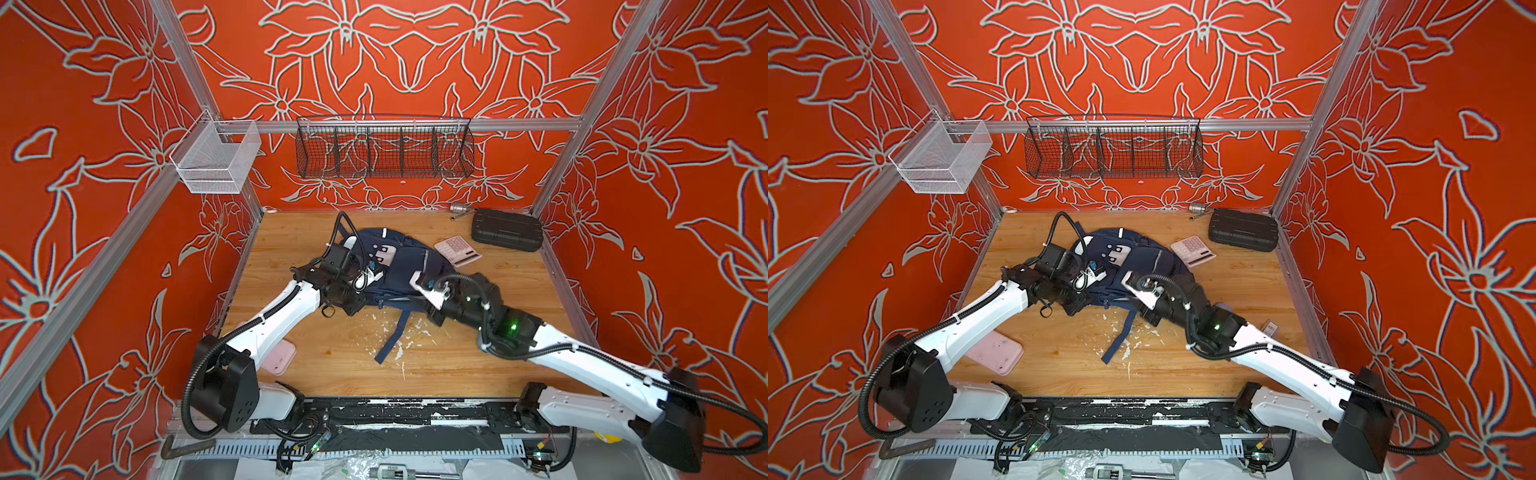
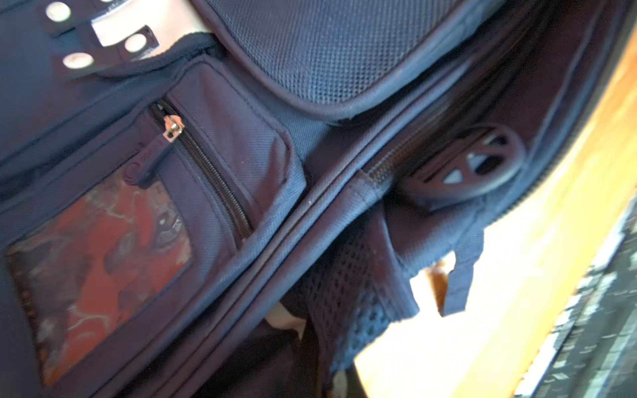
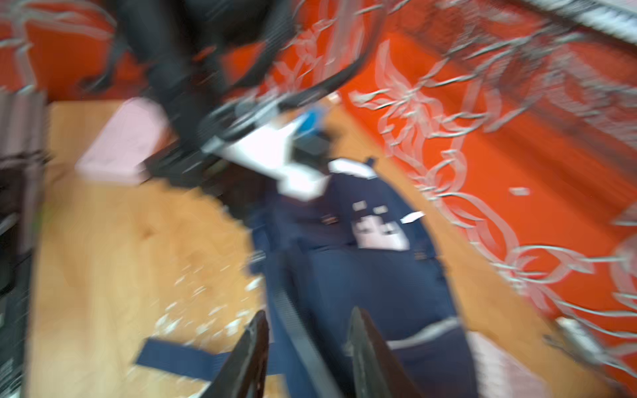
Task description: Pack the student bag
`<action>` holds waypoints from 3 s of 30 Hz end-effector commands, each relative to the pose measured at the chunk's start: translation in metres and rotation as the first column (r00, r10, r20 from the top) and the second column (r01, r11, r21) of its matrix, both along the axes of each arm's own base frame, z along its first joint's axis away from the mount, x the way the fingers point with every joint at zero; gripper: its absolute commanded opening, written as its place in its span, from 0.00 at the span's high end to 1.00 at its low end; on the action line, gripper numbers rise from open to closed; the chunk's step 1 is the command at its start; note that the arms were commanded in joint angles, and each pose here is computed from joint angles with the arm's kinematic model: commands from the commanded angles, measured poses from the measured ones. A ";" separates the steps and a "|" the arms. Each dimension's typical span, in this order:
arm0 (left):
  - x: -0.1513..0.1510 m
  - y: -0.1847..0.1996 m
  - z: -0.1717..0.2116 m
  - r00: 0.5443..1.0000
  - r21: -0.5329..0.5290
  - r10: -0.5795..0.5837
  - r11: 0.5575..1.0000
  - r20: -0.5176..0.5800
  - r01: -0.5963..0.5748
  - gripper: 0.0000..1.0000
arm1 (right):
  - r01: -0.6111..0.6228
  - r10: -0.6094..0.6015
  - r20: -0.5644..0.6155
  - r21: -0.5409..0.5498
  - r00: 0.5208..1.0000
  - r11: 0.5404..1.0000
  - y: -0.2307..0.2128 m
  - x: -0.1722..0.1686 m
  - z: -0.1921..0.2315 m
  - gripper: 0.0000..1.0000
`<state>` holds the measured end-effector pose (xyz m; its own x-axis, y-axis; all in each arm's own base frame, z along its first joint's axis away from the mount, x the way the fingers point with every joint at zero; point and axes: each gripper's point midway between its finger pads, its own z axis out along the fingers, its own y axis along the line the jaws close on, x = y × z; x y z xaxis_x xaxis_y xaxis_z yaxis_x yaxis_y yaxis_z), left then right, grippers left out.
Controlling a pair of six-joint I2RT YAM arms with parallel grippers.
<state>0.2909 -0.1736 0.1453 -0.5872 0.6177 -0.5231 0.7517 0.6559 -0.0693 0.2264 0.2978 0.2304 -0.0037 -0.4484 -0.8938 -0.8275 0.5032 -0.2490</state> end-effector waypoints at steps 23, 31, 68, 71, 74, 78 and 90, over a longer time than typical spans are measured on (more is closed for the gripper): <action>-0.010 -0.065 0.059 0.987 -0.336 -0.034 0.942 -0.158 -0.022 1.00 | 0.255 -0.255 0.037 -0.017 0.966 0.967 0.027 0.030 -0.060 0.72; -0.016 -0.073 0.057 0.984 -0.340 -0.063 0.940 -0.168 0.002 1.00 | 0.379 -0.383 0.054 0.065 0.922 0.923 0.023 0.050 -0.053 0.73; -0.009 -0.082 0.084 0.985 -0.392 -0.045 0.920 -0.165 -0.024 1.00 | 0.218 -0.228 0.061 0.135 0.972 0.967 0.005 0.033 -0.039 0.72; -0.009 -0.085 0.087 0.984 -0.401 -0.035 0.915 -0.176 -0.040 1.00 | 0.228 -0.243 0.079 0.159 0.967 0.961 0.006 0.036 -0.035 0.72; -0.010 -0.088 0.089 0.981 -0.413 -0.033 0.910 -0.192 -0.050 1.00 | 0.228 -0.245 0.086 0.172 0.966 0.959 0.010 0.039 -0.030 0.72; -0.012 -0.094 0.087 0.978 -0.418 -0.045 0.907 -0.203 -0.045 1.00 | 0.205 -0.223 0.084 0.186 0.971 0.961 0.019 0.041 -0.028 0.71; -0.013 -0.097 0.091 0.977 -0.410 -0.039 0.911 -0.209 -0.052 1.00 | 0.410 -0.423 0.055 0.163 0.905 0.898 -0.012 0.059 -0.029 0.64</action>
<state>0.2815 -0.2503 0.2020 -0.7596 0.3908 -0.5199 0.6319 0.6329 -0.4474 0.2757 0.2946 0.1764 -0.0752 -0.3517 -0.9331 -0.5942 0.7672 -0.2413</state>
